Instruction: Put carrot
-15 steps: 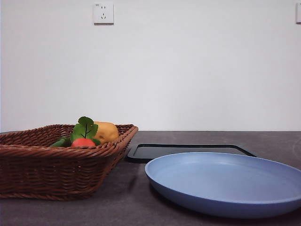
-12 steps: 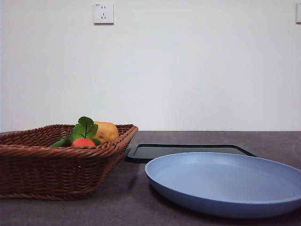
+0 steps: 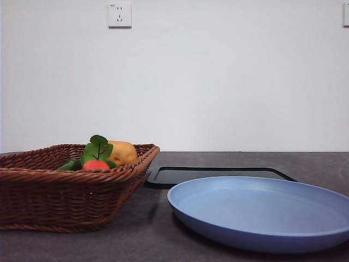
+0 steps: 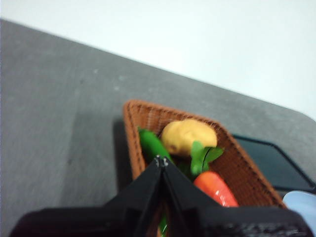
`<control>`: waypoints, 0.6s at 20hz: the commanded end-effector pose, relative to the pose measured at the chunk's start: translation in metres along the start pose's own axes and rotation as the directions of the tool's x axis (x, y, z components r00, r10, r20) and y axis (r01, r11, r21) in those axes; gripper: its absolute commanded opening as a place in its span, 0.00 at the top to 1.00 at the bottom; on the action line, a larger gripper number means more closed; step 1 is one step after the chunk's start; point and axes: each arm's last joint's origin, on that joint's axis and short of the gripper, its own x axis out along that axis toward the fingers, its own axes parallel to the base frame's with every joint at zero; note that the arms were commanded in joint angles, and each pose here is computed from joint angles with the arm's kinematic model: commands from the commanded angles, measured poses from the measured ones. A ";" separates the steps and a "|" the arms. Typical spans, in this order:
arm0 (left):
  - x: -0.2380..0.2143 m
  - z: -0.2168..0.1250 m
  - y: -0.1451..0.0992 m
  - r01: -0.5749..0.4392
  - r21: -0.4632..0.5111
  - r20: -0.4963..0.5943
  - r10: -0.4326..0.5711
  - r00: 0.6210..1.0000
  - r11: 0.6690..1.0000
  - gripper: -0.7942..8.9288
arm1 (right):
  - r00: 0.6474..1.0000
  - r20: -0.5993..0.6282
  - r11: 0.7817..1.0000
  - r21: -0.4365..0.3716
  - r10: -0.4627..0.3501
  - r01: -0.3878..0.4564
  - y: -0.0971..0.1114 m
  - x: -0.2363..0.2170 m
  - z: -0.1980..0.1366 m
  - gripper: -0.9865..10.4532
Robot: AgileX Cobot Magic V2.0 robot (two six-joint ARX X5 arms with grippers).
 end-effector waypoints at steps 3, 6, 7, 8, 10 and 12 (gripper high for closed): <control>0.000 0.021 -0.008 -0.033 -0.026 -0.052 0.032 0.998 0.999 0.91 | 0.999 -0.032 0.999 0.031 0.021 -0.020 0.013 -0.004 0.021 0.91; 0.006 0.036 -0.012 -0.041 -0.028 -0.087 0.038 0.995 0.999 0.91 | 0.996 -0.083 0.999 0.034 -0.005 0.008 0.019 -0.004 0.034 0.91; 0.008 0.041 -0.014 -0.042 -0.020 -0.101 0.040 0.994 0.999 0.91 | 0.995 -0.102 0.999 0.029 -0.014 0.017 0.022 -0.003 0.039 0.91; 0.011 0.046 -0.016 -0.032 -0.002 -0.118 0.031 0.993 0.999 0.91 | 0.992 -0.121 0.999 0.023 -0.023 0.026 0.024 -0.003 0.044 0.91; 0.018 0.054 -0.019 -0.002 0.027 -0.154 0.006 0.988 1.000 0.91 | 0.987 -0.162 1.000 0.001 -0.019 0.019 0.029 0.000 0.052 0.91; 0.025 0.062 -0.021 0.021 0.041 -0.199 -0.013 0.980 0.999 0.91 | 0.979 -0.206 1.000 -0.016 -0.002 -0.001 0.034 0.004 0.061 0.91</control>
